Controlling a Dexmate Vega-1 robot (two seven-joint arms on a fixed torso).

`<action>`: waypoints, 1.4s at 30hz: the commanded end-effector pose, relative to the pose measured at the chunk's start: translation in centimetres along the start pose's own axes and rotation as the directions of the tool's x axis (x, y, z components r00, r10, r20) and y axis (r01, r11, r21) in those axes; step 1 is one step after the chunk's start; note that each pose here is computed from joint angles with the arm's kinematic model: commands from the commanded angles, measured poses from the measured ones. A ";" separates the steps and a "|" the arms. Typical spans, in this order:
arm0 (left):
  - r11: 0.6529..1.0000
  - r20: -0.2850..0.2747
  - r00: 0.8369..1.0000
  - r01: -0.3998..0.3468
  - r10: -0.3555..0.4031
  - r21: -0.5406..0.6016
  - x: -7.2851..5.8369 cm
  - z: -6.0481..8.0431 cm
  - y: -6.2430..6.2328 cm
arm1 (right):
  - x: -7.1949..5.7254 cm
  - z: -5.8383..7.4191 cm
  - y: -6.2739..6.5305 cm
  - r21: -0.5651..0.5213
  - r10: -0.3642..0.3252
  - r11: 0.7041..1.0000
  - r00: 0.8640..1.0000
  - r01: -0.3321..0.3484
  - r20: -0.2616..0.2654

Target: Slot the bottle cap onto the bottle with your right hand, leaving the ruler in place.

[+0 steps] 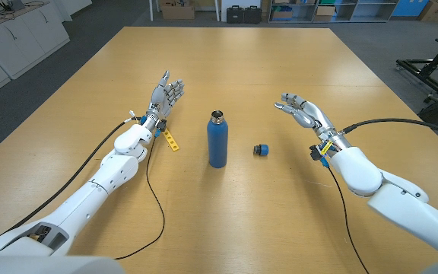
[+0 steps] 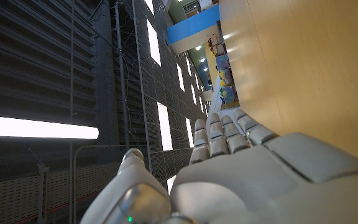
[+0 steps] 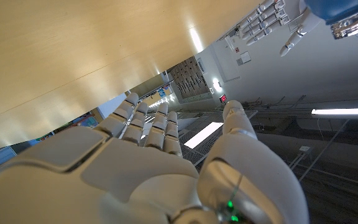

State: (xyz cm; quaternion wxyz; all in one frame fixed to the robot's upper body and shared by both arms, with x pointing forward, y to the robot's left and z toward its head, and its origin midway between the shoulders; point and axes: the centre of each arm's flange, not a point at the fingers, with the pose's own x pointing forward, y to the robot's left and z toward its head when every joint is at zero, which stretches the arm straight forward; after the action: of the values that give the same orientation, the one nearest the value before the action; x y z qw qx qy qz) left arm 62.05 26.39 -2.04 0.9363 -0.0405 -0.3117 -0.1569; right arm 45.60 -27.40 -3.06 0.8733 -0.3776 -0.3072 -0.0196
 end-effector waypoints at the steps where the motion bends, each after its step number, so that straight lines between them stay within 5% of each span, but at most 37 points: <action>1: 1.000 0.010 1.000 -0.003 0.003 -0.006 -0.5 0.3 -0.3 | -0.4 1.7 -0.1 -0.157 0.040 0.986 0.998 -0.048 -0.052; 23: 0.999 -0.021 1.000 0.022 -0.023 -0.047 1.7 -0.4 -0.8 | -2.2 2.7 0.8 -0.362 0.143 0.912 0.976 -0.193 -0.163; 35: 1.000 -0.038 0.999 0.019 -0.020 -0.021 2.0 -0.3 -1.5 | -1.4 3.5 1.4 -0.487 0.161 0.840 0.966 -0.242 -0.203; 42: 0.999 -0.038 0.998 0.042 -0.043 -0.025 2.8 -0.1 -2.2 | -0.3 3.6 1.7 -0.522 0.202 0.797 0.949 -0.304 -0.243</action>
State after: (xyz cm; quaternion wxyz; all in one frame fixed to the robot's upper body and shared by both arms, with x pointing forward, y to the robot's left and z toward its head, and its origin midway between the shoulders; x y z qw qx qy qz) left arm 63.34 24.50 -1.13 0.9389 -0.0481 -0.2934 -0.1731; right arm 43.24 -24.27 -3.01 0.7697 -0.6102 -0.1854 -0.0288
